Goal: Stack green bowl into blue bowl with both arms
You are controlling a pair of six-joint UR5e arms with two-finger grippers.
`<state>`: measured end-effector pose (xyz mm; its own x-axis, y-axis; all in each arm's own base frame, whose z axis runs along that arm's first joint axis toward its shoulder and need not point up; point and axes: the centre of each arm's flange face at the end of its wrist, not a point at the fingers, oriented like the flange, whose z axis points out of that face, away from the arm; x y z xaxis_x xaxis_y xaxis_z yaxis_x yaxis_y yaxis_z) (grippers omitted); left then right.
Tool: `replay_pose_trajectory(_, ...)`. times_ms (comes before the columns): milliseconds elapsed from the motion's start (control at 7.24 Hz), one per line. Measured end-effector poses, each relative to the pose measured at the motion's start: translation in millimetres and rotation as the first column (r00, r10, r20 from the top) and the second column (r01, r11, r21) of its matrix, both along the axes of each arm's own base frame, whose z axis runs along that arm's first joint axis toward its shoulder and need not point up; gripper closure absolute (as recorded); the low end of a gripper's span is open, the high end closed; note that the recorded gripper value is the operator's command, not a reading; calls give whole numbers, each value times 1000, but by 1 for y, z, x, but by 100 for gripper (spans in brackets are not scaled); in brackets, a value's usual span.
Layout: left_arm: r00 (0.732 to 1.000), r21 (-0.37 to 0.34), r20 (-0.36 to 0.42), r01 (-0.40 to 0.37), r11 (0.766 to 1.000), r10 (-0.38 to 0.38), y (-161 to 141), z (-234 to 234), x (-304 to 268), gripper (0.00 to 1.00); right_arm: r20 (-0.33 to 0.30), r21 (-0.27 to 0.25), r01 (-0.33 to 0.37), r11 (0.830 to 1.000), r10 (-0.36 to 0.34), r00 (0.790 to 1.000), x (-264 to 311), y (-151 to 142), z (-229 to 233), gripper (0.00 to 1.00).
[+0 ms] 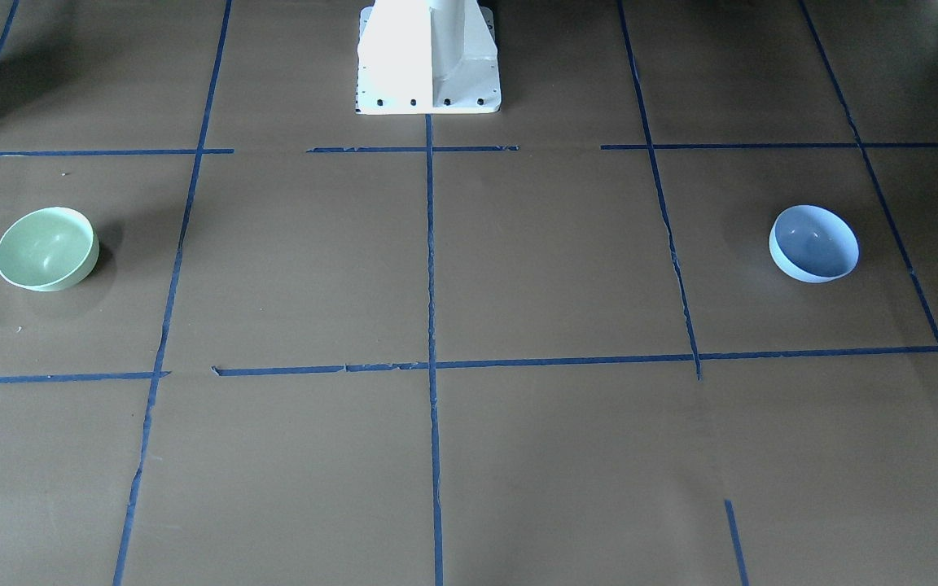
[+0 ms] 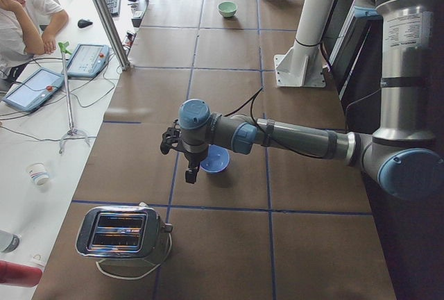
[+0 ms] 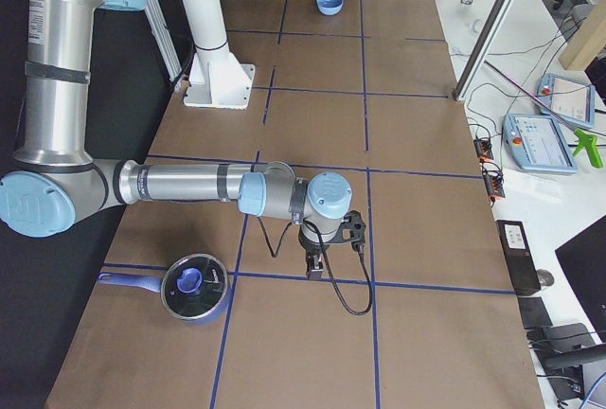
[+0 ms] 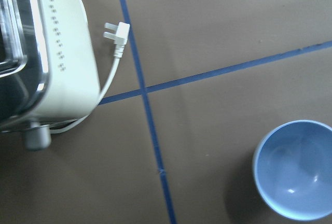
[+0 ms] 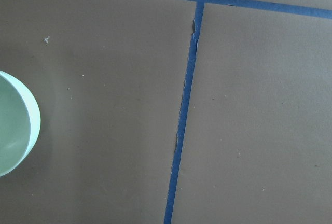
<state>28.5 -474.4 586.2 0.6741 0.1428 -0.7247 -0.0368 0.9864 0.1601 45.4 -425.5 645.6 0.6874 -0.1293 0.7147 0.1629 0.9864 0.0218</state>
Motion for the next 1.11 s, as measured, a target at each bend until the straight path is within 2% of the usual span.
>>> replay_pose_trajectory(415, 992, -42, -92, 84, 996, -87, 10, 54, 87, 0, 0, -2, 2, 1000, -2, 1000, -1, 0, 1, 0)
replay_pose_trajectory(553, 990, -54, -93, 98, 994, -102, 17, 58, 115, 9, 0, -3, 2, 1000, -2, 1000, -1, 1, 1, 0)
replay_pose_trajectory(691, 991, -53, -81, 101, 993, -106, 22, 61, 133, 74, 0, -4, 2, 1000, -2, 1000, -1, 1, 2, 0)
replay_pose_trajectory(829, 991, -54, -70, 106, 993, -110, 24, 63, 141, 93, -1, -4, 3, 1000, -3, 1000, -1, 1, 3, 0)
replay_pose_trajectory(1106, 991, -62, -70, 110, 992, -115, 26, 62, 146, 100, -2, -6, 3, 1000, -3, 1000, -1, 1, 3, 0)
